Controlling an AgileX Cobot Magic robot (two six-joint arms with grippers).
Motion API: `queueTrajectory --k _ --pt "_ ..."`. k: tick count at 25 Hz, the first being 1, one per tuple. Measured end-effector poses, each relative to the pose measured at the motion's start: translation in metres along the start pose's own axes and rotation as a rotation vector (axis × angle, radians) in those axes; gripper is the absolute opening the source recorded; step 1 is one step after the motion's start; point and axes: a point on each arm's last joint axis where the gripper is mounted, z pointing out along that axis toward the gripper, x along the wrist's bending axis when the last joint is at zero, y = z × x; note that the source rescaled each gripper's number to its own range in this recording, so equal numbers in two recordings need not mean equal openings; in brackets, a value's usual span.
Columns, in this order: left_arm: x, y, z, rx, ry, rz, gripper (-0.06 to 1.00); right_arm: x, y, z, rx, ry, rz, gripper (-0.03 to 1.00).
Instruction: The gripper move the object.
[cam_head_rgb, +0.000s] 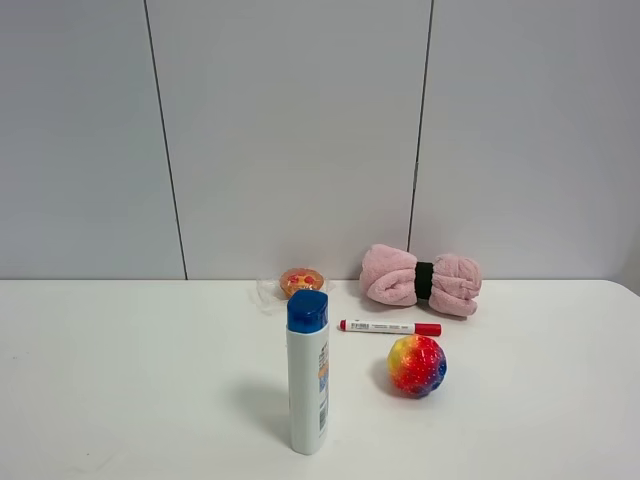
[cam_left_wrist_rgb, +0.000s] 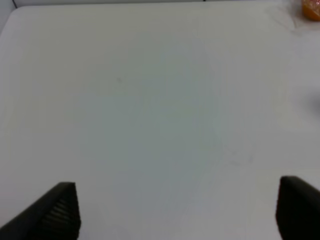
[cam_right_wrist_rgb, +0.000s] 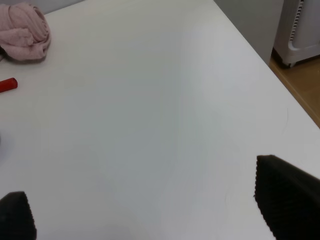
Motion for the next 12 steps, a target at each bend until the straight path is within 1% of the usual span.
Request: queueTrajectory --k 3,12 --pt "0.0018 0.0002 0.0000 -0.002 0.020 -0.018 0.98 0.0000 0.0000 0.0000 0.000 0.000 0.000 1.00" --pt "0.0022 0.0002 -0.0001 -0.003 0.025 -0.025 0.98 0.0000 0.0000 0.0000 0.000 0.000 0.000 1.00"
